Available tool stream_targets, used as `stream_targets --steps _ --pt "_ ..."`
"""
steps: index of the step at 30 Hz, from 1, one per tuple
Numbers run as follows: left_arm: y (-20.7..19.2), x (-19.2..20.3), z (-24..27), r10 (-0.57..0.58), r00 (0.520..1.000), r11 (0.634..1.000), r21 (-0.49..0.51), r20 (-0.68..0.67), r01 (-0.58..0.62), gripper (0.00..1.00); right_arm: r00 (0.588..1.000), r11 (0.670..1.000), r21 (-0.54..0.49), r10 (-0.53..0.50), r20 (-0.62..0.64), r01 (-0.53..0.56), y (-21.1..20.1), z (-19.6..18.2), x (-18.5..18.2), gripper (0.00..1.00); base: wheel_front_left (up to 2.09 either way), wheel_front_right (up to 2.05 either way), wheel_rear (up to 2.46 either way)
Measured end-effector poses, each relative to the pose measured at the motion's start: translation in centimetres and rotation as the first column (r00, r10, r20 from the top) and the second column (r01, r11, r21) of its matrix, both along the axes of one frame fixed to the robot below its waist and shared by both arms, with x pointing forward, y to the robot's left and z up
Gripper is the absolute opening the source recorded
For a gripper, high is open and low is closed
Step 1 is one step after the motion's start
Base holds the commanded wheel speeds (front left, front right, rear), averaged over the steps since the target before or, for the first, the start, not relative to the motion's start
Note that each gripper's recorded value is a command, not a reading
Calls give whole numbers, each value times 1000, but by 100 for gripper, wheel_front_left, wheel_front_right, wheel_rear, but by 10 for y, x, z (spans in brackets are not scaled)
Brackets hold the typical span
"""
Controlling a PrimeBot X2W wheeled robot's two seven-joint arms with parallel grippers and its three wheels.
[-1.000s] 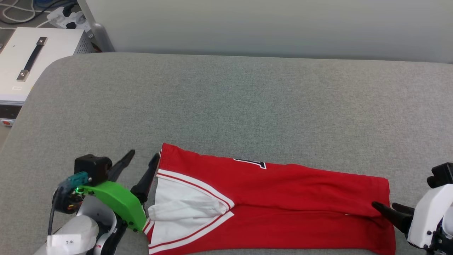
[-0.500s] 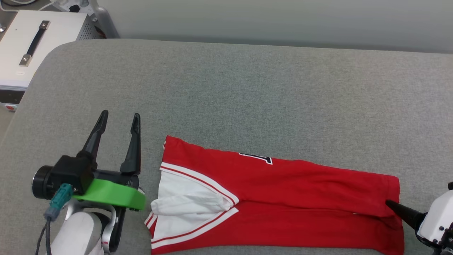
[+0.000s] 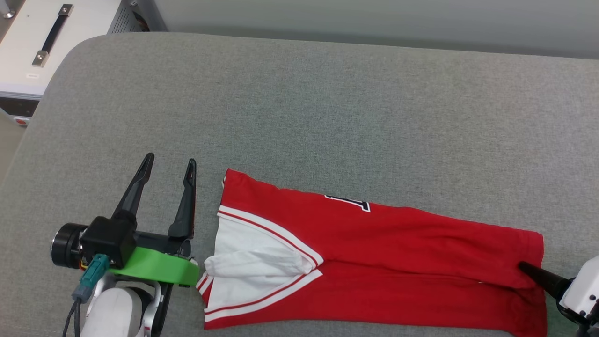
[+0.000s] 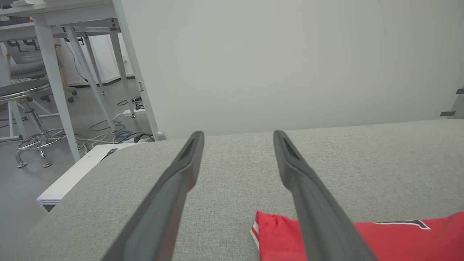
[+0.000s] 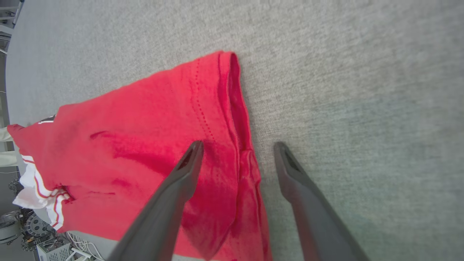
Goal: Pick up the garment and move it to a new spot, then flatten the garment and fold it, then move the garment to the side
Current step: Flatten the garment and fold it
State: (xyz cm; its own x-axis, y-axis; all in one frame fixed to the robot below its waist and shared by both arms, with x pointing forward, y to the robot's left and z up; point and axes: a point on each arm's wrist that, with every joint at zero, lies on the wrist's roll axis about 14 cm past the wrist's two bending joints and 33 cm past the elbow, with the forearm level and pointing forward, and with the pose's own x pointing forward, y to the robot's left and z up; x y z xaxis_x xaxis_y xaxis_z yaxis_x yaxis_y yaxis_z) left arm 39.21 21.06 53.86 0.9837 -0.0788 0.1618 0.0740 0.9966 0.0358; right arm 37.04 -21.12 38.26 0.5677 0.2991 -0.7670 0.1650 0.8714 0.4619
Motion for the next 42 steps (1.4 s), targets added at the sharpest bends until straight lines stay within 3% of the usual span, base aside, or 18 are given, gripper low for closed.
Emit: stream_targets --steps 18,19,20,21,35,42 --pt "4 0 -2 18 1000 1000 -7 -4 -18 100 995 992 75 99 -30 -97 41 -6 -3 100 0 0 0" --pt "3 0 -3 15 1000 1000 -8 -5 -15 100 994 992 76 100 -32 -97 41 -7 -4 52 0 0 0" --pt "3 0 -4 13 1000 1000 -8 -7 -14 100 994 992 75 100 -33 -97 41 -8 -4 29 0 0 0" --pt "2 1 -4 12 1000 1000 -10 -8 -12 100 994 992 75 101 -35 -98 41 -8 -4 0 0 0 0" --pt "1 0 -3 5 1000 1000 -23 -6 -5 100 997 998 30 62 38 -63 28 -5 2 0 0 0 0" --pt "-1 -3 0 0 1000 1000 -27 2 0 100 996 998 -60 1 90 4 -9 3 9 0 0 0 0"
